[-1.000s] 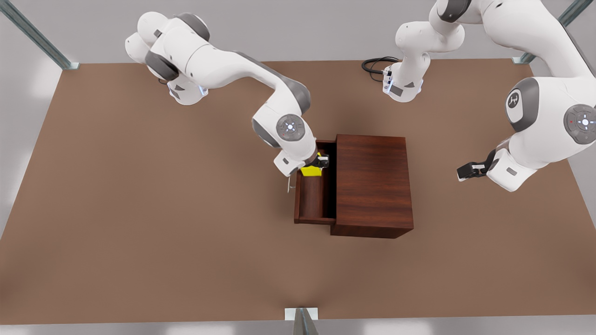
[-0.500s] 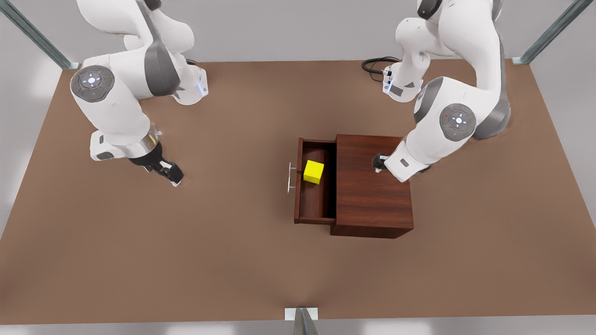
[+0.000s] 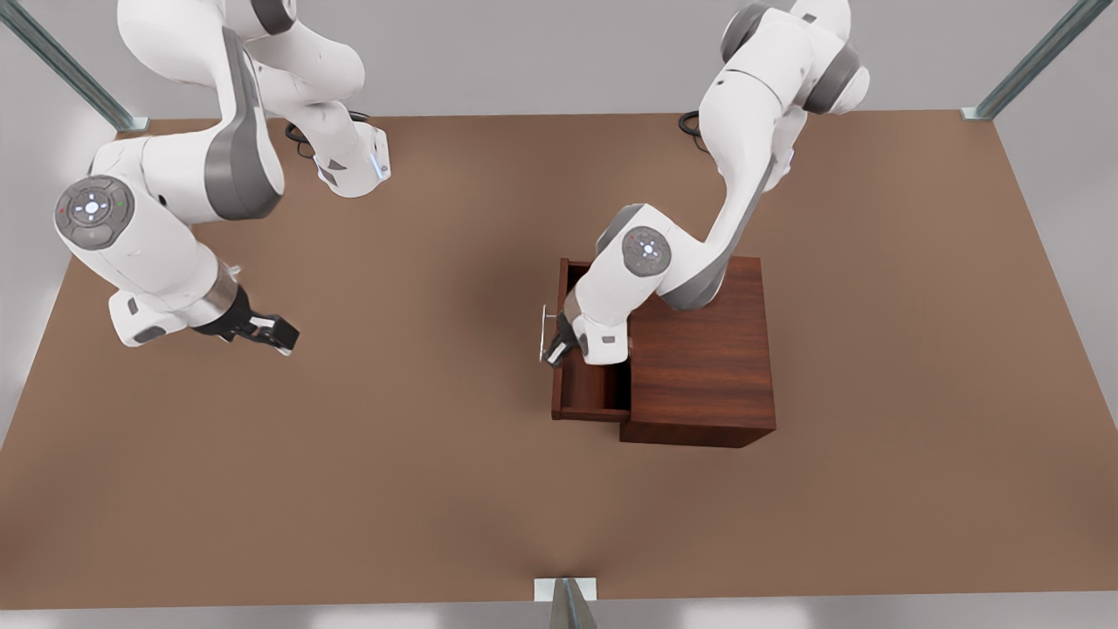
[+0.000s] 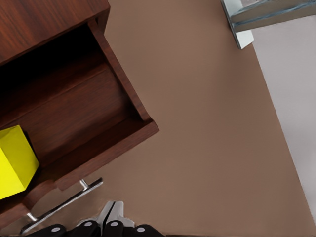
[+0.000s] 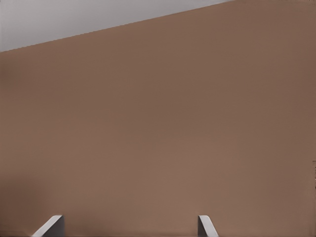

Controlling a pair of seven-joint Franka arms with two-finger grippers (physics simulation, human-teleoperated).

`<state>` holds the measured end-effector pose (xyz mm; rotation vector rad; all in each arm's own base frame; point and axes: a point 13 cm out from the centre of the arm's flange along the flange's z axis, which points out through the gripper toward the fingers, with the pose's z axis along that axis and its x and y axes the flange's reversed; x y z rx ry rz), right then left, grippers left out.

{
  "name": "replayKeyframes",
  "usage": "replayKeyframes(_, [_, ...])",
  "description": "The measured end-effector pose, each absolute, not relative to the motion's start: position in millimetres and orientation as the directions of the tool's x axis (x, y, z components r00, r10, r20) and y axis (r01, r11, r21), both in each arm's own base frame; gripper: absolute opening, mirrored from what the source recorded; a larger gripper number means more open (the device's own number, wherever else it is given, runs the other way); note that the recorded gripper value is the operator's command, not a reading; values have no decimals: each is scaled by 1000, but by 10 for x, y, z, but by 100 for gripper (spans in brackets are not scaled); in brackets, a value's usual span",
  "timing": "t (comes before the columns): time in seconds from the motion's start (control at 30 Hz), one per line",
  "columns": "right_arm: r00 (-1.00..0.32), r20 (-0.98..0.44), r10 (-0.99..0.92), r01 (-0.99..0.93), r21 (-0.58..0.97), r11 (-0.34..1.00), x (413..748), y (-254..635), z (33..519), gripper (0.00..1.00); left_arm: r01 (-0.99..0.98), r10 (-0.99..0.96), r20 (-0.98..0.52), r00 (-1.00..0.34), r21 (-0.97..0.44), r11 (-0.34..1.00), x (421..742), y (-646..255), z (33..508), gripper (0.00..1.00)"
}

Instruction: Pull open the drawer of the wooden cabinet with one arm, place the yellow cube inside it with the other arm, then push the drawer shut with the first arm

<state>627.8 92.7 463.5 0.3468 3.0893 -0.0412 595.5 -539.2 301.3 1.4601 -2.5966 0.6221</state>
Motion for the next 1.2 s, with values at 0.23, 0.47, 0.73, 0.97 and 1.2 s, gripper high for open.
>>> replayKeyframes(0.23, [-992, -22, 127, 128, -28, 991, 6267, 887, 4598, 100, -965, -888, 396, -236, -206, 165, 5600, -6076, 2367, 21])
replayKeyframes(0.47, [-998, -14, 62, 62, -30, 998, 6263, 836, 4576, 100, -999, -937, 346, -52, -30, 45, 5299, -6017, 1942, 21])
replayKeyframes(0.73, [-1000, -11, 4, 5, -30, 1000, 6266, 814, 4570, 100, -998, -974, 223, 24, 58, -11, 5206, -5693, 1860, 21])
replayKeyframes(0.97, [-1000, -5, -26, -26, -30, 999, 6276, 765, 4547, 100, -993, -984, 164, 72, 100, -56, 5239, -5446, 1863, 21])
replayKeyframes(1.2, [-982, 5, -191, -191, -1, 982, 6070, 1458, 4620, 100, -987, -988, 120, 99, 140, -82, 5348, -5120, 1876, 21])
